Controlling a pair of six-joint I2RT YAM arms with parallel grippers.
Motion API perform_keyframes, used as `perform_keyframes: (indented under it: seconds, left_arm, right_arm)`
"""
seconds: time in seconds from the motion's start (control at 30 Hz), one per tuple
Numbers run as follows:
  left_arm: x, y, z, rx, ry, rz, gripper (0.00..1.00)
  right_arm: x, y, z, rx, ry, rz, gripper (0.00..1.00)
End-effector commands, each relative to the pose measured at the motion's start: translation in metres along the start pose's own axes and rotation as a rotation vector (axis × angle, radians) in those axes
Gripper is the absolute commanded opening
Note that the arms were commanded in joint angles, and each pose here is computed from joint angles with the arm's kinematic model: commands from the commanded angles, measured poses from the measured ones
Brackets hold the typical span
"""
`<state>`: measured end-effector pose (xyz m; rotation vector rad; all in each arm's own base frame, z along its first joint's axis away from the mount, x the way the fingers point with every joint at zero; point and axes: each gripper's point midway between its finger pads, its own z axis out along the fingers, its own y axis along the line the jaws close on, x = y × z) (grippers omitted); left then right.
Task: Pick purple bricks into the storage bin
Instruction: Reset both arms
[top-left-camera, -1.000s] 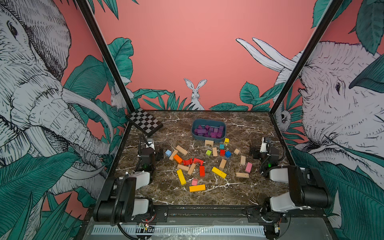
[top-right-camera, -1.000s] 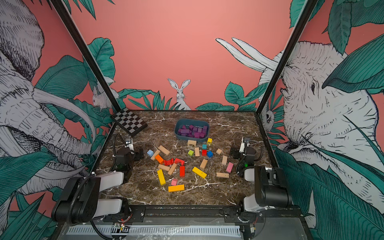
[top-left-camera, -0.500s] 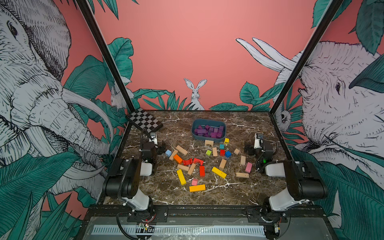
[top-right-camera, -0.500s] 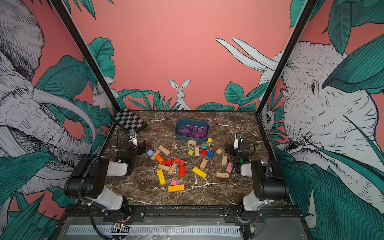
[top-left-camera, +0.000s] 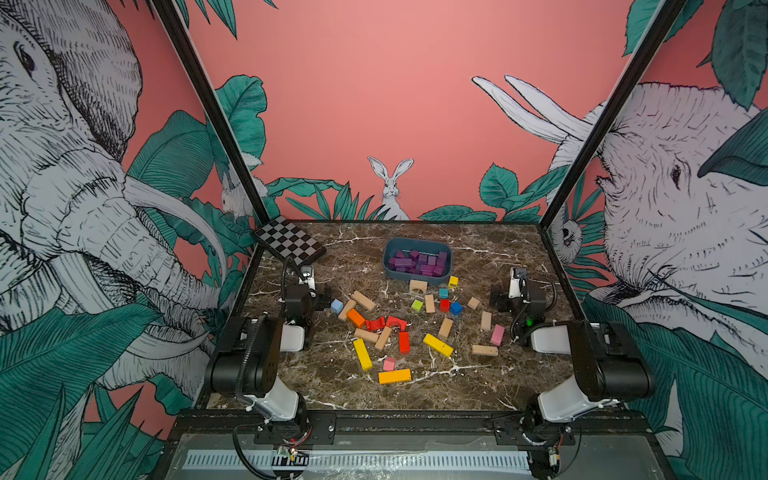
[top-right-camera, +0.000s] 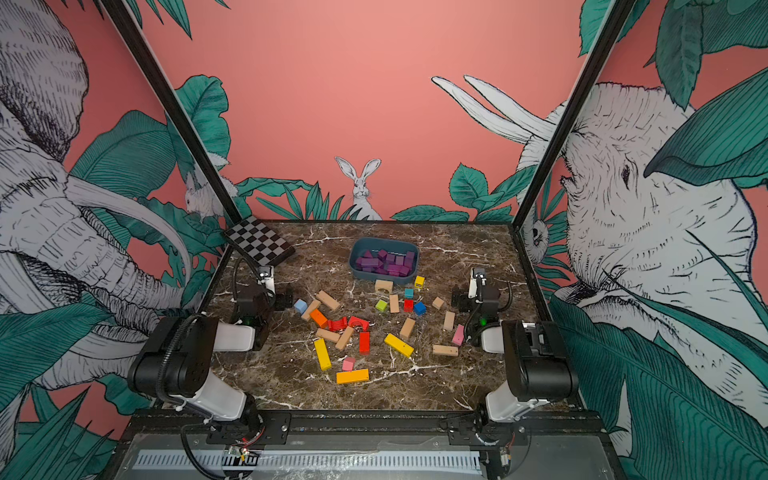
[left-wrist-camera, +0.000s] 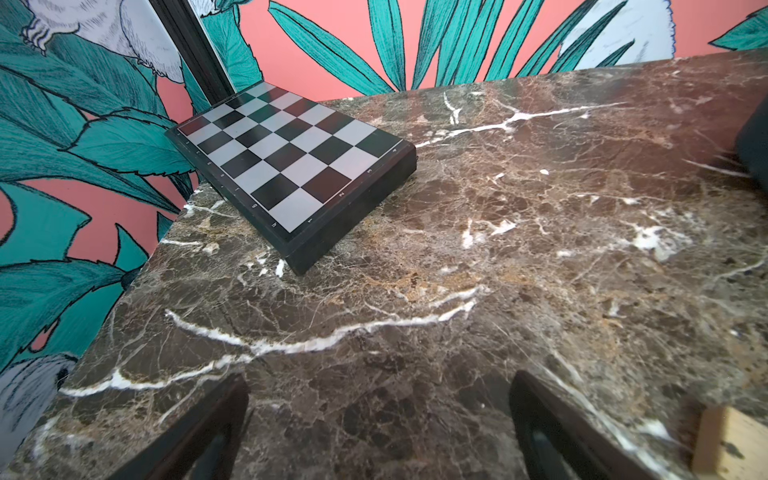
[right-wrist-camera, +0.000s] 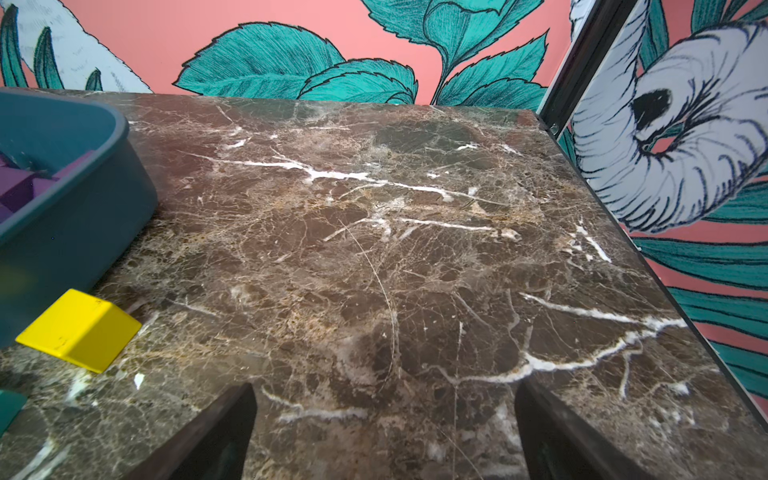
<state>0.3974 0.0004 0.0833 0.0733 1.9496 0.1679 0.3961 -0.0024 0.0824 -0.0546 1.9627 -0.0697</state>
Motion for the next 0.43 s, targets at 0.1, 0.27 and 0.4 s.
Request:
perform_keyframes:
  seconds: [0.1, 0.27, 0.4]
  left_arm:
    - [-0.0123, 0.0019, -0.0015, 0.001, -0.033, 0.007, 0.99]
    - [-0.0123, 0.0018, -0.0019, 0.001, -0.033, 0.008, 0.99]
    - [-0.0126, 0.0018, -0.0017, 0.002, -0.033, 0.008, 0.99]
  right_arm:
    - [-0.0098, -0.0026, -0.0011, 0.014, -0.036, -0.011, 0.99]
    - [-0.0102, -0.0025, -0.0006, 0.013, -0.035, -0.010, 0.99]
    - [-0.0109, -0.0023, -0.0009, 0.013, -0.038, -0.011, 0.99]
